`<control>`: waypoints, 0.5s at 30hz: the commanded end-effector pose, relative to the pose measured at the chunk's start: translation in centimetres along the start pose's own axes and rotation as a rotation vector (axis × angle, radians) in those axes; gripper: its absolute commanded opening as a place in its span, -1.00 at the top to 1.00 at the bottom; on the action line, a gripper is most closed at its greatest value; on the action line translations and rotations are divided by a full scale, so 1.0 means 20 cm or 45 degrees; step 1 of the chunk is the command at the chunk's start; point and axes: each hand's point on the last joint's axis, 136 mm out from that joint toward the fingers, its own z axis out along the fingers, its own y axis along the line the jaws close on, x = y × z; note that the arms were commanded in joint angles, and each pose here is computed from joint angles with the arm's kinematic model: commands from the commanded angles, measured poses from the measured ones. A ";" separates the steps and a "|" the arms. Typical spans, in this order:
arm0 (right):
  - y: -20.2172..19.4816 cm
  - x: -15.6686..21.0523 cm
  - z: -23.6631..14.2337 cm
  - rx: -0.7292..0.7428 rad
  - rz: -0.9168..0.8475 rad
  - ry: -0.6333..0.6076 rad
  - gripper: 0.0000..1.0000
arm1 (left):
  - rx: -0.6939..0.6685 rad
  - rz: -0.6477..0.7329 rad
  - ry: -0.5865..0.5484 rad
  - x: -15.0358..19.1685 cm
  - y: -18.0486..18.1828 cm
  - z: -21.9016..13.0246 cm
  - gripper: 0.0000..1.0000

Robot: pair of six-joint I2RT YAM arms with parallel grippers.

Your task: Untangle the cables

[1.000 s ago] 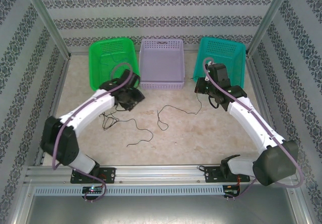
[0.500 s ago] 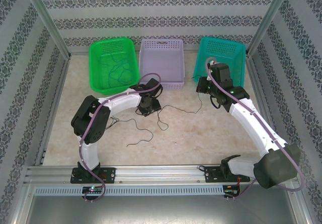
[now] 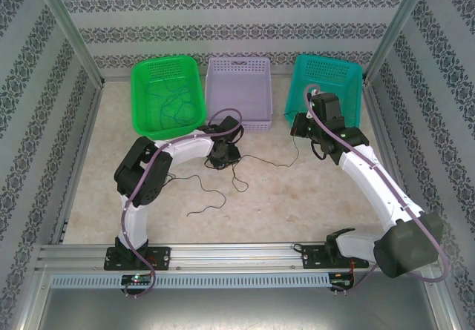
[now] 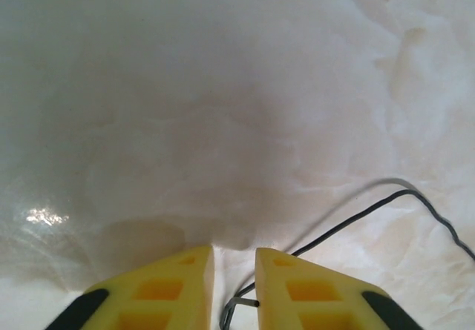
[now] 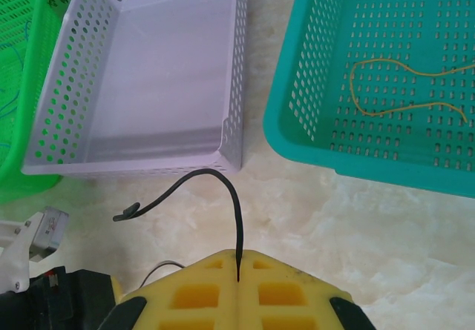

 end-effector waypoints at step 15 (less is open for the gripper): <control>-0.31 -0.34 -0.17 0.212 0.070 -0.219 1.00 | -0.206 -0.038 -0.271 -0.14 0.46 -0.44 1.00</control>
